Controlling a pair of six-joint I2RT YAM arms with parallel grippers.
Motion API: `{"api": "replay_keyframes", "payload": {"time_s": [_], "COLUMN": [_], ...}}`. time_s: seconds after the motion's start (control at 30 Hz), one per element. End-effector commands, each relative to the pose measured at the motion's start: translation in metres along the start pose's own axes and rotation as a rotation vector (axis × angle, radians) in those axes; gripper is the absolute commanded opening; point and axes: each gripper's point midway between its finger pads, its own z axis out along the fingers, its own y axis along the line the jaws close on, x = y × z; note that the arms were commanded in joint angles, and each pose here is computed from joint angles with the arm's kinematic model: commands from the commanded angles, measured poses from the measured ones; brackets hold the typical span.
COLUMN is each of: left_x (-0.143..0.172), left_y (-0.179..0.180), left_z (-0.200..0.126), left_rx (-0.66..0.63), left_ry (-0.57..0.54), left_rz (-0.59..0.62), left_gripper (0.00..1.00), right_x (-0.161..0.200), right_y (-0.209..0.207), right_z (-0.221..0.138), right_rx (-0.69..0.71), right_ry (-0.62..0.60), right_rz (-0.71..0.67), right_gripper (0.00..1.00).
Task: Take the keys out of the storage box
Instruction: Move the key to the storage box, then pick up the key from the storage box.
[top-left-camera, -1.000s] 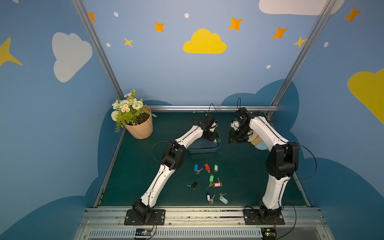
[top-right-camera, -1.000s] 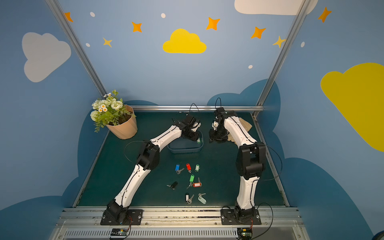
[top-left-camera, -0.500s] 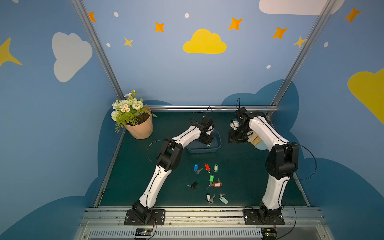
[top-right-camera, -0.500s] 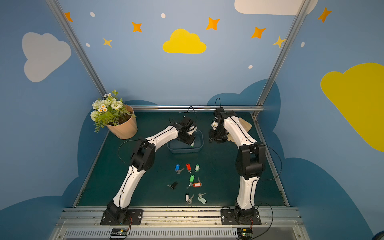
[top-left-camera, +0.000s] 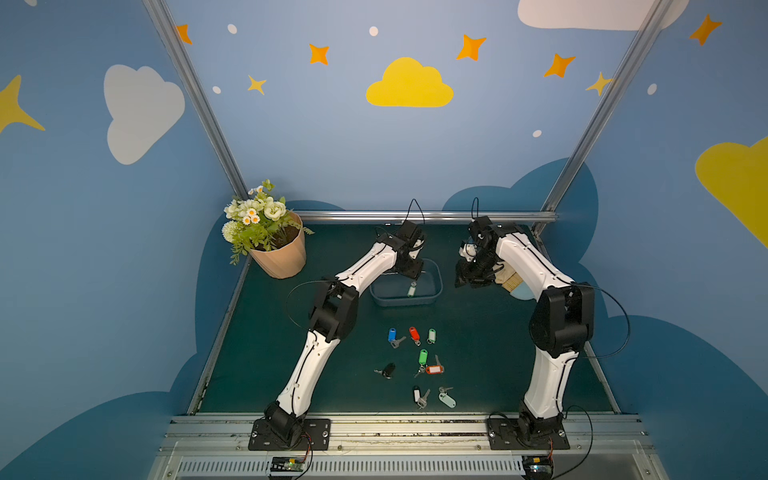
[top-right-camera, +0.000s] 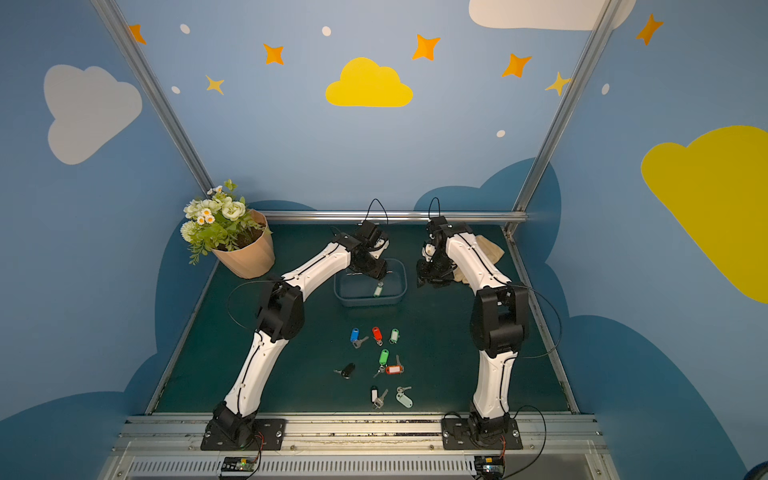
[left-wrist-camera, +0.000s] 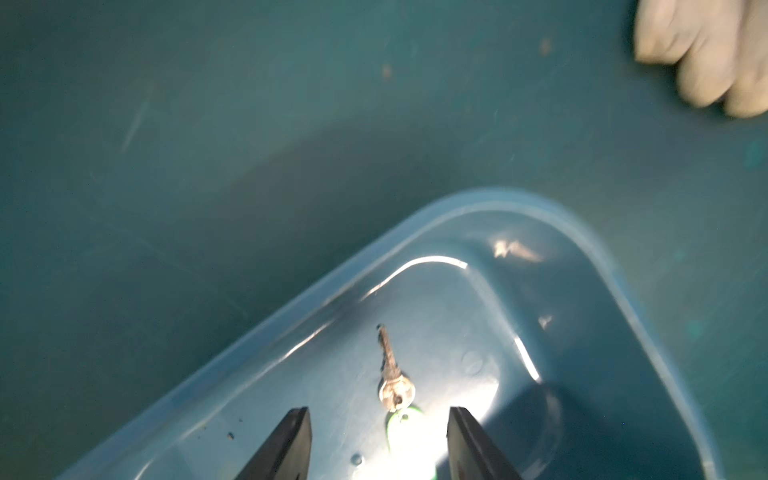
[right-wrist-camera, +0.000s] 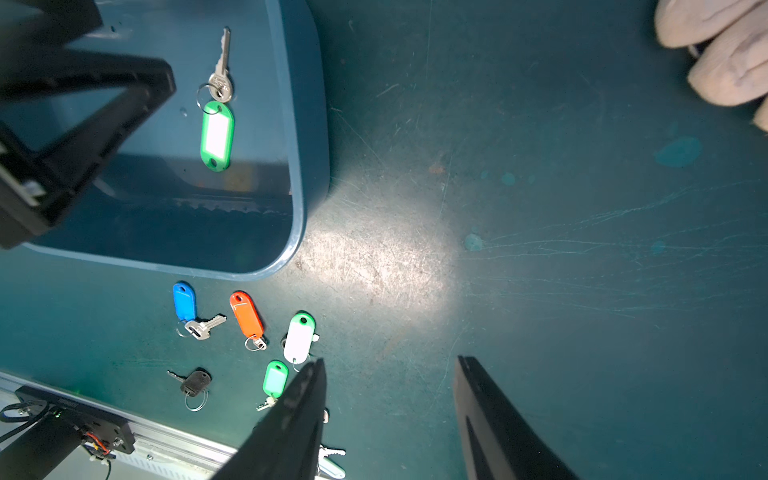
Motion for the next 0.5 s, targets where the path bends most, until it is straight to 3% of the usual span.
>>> {"api": "replay_keyframes", "payload": {"time_s": [0.0,0.3,0.47], "left_x": [0.021,0.046,0.053], "left_y": [-0.003,-0.013,-0.013], "left_z": [0.017,0.029,0.037], "left_rx": [0.024,0.014,0.002], "left_ry": [0.081,0.152,0.173], "left_rz": [0.001,0.008,-0.004], "left_gripper": [0.58,0.55,0.38], "right_x": [-0.001,-0.004,-0.005], "right_y": [0.004,0.004,0.004], "right_z": [0.001,0.003,0.005], "right_rx": [-0.006,-0.006,-0.007], "right_ry": [0.003,0.002,0.007], "right_rz": [-0.008,-0.009,-0.011], "right_gripper": [0.55,0.55,0.55]}}
